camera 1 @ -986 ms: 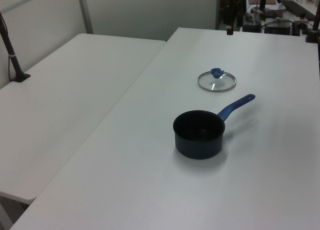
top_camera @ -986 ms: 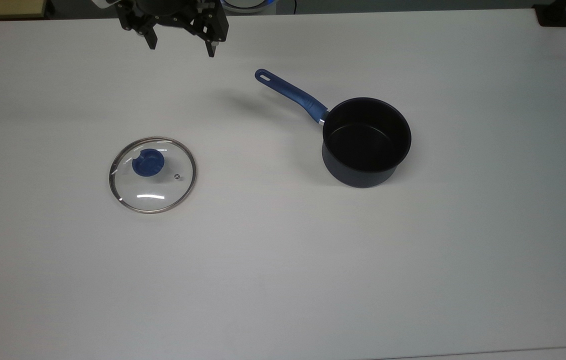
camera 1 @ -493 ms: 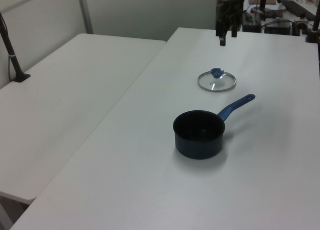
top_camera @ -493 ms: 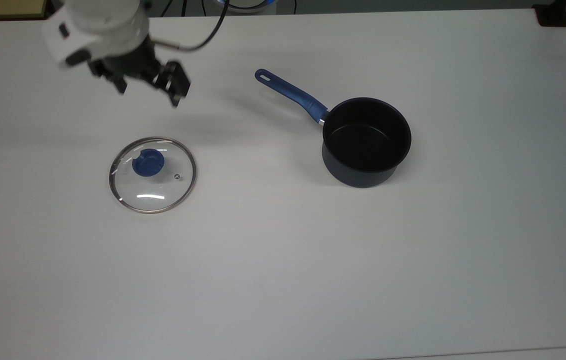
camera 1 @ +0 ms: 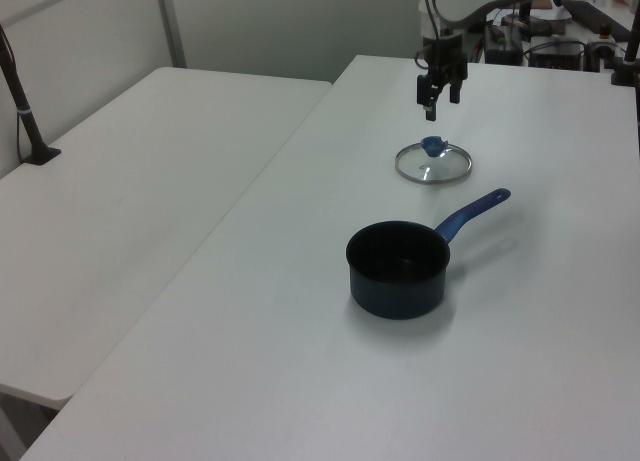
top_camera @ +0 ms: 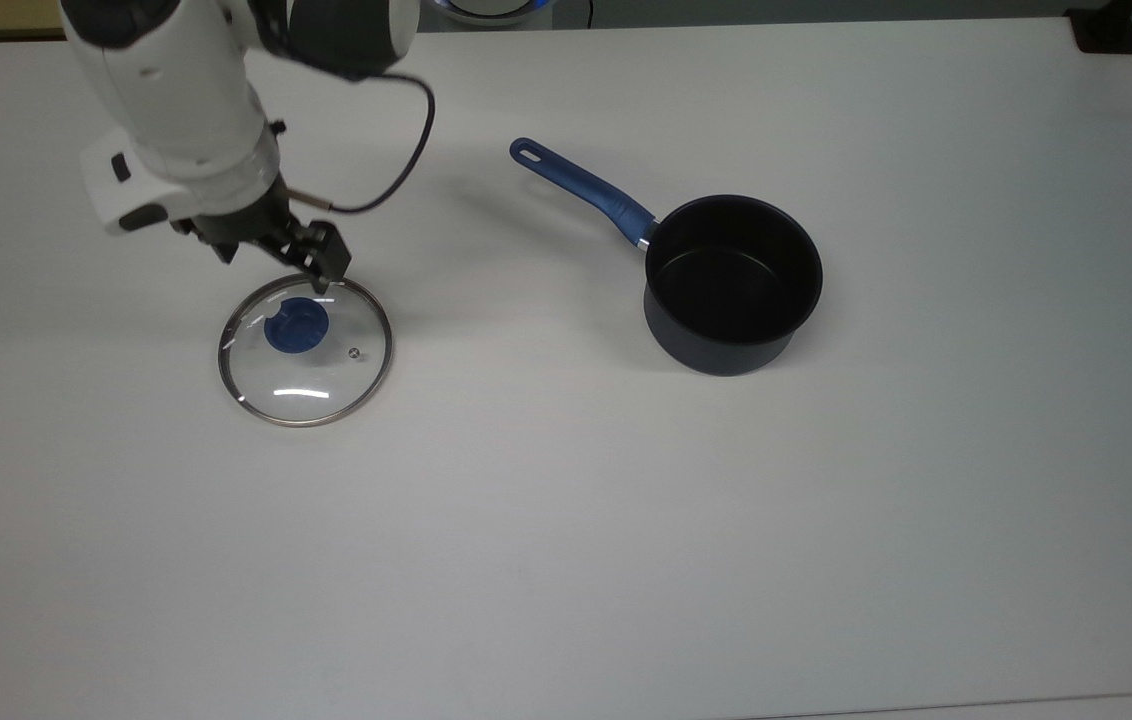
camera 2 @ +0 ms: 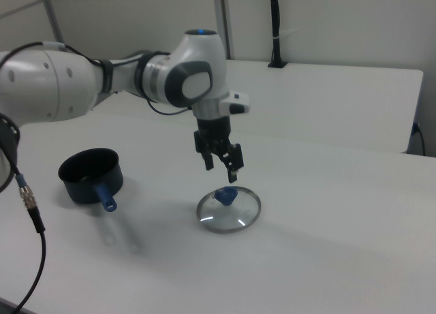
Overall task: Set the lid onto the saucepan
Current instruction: 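Lower the gripper and close it on the blue knob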
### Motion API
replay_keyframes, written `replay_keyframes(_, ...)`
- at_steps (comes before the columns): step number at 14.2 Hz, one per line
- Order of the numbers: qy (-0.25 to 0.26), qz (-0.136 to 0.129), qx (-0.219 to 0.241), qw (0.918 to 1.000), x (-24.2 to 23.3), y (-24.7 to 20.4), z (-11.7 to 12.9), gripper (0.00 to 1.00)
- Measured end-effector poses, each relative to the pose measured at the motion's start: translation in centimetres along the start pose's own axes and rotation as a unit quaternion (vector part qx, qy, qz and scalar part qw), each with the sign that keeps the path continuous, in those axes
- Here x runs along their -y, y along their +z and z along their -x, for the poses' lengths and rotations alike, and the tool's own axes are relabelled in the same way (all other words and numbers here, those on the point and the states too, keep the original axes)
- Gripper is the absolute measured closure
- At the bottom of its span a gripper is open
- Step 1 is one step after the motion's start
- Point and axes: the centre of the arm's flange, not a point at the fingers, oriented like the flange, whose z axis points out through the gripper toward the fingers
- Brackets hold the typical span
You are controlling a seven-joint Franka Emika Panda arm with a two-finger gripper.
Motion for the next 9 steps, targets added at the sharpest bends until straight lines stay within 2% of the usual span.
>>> replay_keyframes(9, 0.056, 0.011, 0.015, 0.9983, -0.7, 6.5, -1.7, 0.13)
